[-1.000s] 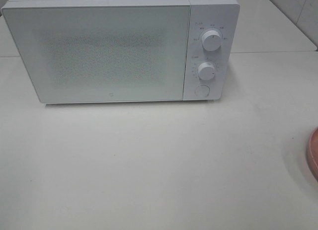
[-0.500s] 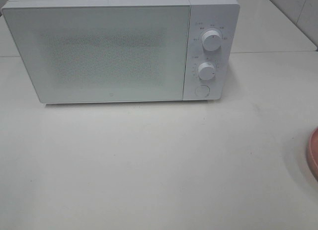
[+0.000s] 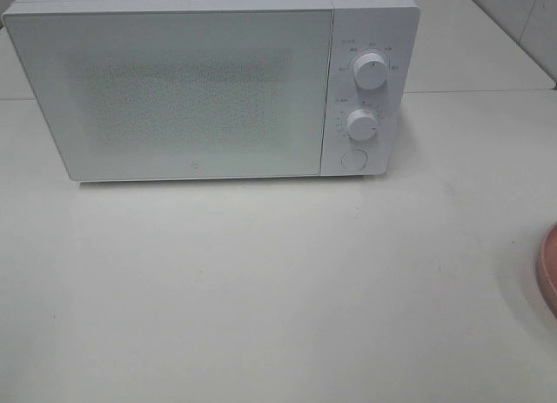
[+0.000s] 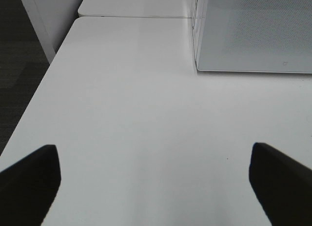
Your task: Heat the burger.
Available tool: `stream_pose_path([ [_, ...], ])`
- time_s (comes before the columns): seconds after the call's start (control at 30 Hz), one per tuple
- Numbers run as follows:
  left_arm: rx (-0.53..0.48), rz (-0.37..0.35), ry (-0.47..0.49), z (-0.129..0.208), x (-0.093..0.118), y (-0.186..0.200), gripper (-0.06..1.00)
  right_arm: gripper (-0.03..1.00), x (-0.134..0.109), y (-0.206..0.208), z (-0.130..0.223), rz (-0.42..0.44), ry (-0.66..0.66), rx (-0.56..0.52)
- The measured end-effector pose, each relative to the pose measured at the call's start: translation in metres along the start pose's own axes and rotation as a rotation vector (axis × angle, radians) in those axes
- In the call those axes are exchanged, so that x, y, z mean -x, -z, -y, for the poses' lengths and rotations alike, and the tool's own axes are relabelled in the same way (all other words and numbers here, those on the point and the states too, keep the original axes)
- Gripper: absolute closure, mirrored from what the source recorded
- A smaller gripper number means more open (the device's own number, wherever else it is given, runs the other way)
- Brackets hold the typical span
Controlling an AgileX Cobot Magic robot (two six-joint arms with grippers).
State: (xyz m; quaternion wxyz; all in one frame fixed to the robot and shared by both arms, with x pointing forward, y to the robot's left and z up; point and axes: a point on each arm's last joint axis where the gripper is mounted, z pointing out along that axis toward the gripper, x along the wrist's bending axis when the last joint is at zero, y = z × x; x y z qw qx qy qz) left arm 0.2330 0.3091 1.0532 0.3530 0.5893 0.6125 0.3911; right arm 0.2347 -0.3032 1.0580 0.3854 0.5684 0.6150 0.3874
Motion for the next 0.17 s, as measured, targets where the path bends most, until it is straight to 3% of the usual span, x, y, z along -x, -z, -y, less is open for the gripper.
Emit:
stream_pose_path([
  [0.17, 0.000, 0.000, 0.000, 0.0000, 0.0000, 0.0000, -0.03, 0.21, 0.0000, 0.0000, 0.0000, 0.000, 0.000, 0.000],
])
